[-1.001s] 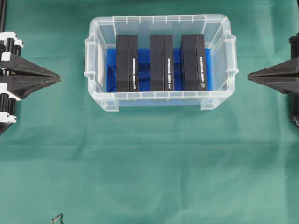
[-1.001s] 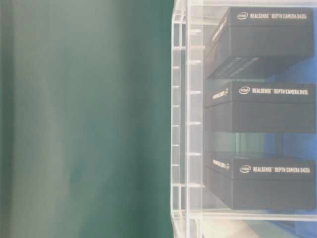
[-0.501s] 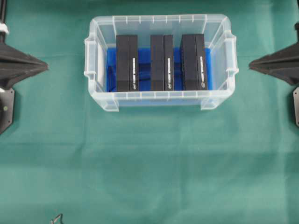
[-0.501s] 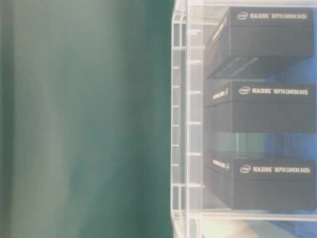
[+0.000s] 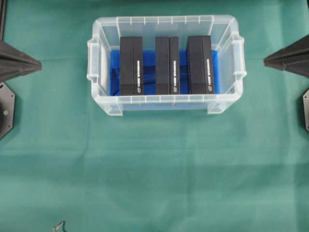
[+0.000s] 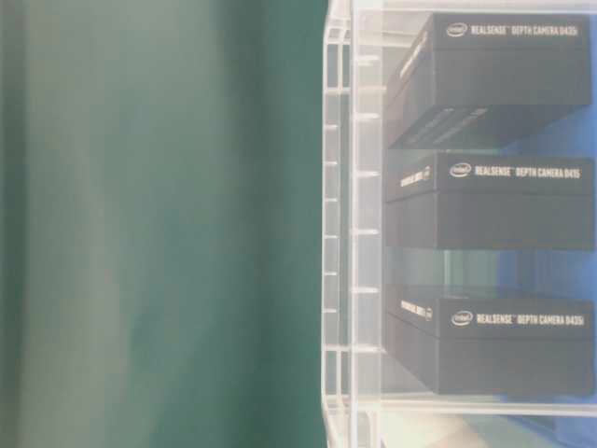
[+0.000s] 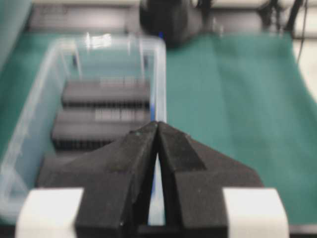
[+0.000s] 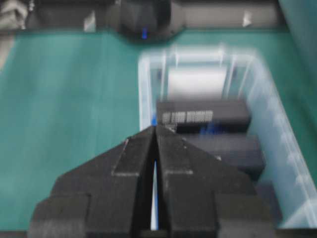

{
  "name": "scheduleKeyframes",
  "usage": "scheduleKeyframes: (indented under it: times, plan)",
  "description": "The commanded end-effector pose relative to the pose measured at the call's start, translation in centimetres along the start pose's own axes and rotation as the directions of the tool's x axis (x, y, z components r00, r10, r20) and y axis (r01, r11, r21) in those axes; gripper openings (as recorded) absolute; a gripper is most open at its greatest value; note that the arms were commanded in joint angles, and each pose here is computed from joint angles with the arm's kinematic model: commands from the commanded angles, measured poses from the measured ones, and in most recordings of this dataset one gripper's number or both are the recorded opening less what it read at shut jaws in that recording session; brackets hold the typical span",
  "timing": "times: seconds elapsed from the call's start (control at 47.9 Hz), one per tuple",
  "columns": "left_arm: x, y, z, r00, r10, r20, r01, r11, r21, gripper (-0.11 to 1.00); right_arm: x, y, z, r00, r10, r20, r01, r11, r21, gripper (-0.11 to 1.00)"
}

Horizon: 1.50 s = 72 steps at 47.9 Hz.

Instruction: Take the box out of the case with the right arm.

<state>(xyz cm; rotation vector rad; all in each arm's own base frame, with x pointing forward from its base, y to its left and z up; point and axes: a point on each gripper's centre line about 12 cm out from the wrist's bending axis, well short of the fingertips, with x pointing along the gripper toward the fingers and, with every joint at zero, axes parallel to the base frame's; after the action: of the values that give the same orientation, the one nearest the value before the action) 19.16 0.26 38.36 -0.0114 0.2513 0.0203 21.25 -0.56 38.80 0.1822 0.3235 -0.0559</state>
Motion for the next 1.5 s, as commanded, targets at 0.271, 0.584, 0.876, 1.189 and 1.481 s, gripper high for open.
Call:
scheduleKeyframes:
  times: [0.271,0.584,0.876,1.189,1.481]
  plan:
    - [-0.3,-0.1,-1.4,0.804,0.017,-0.594,-0.042,0.999,-0.028,0.00,-0.4,-0.8,-3.3,0.768,-0.126,-0.628,0.187,0.982,0.032,0.00]
    - [-0.5,-0.1,-2.4,0.647,0.023,-0.762,-0.056,0.998,-0.018,0.00,0.7,-1.3,-5.0,0.537,-0.178,-0.824,0.266,0.963,-0.035,0.00]
    - [-0.5,-0.1,-2.3,0.649,0.025,-0.760,-0.062,0.998,-0.020,0.00,0.6,-1.4,-4.9,0.542,-0.185,-0.819,0.353,0.935,0.022,0.00]
    - [-0.5,-0.1,-2.3,0.649,0.025,-0.760,-0.062,0.998,-0.020,0.00,0.6,-1.8,-5.0,0.531,-0.211,-0.821,0.762,0.542,0.354,0.00]
    - [-0.5,-0.1,-2.3,0.648,0.025,-0.761,-0.062,0.998,-0.020,0.00,0.5,-1.9,-5.0,0.526,-0.219,-0.822,0.839,0.291,0.459,0.00]
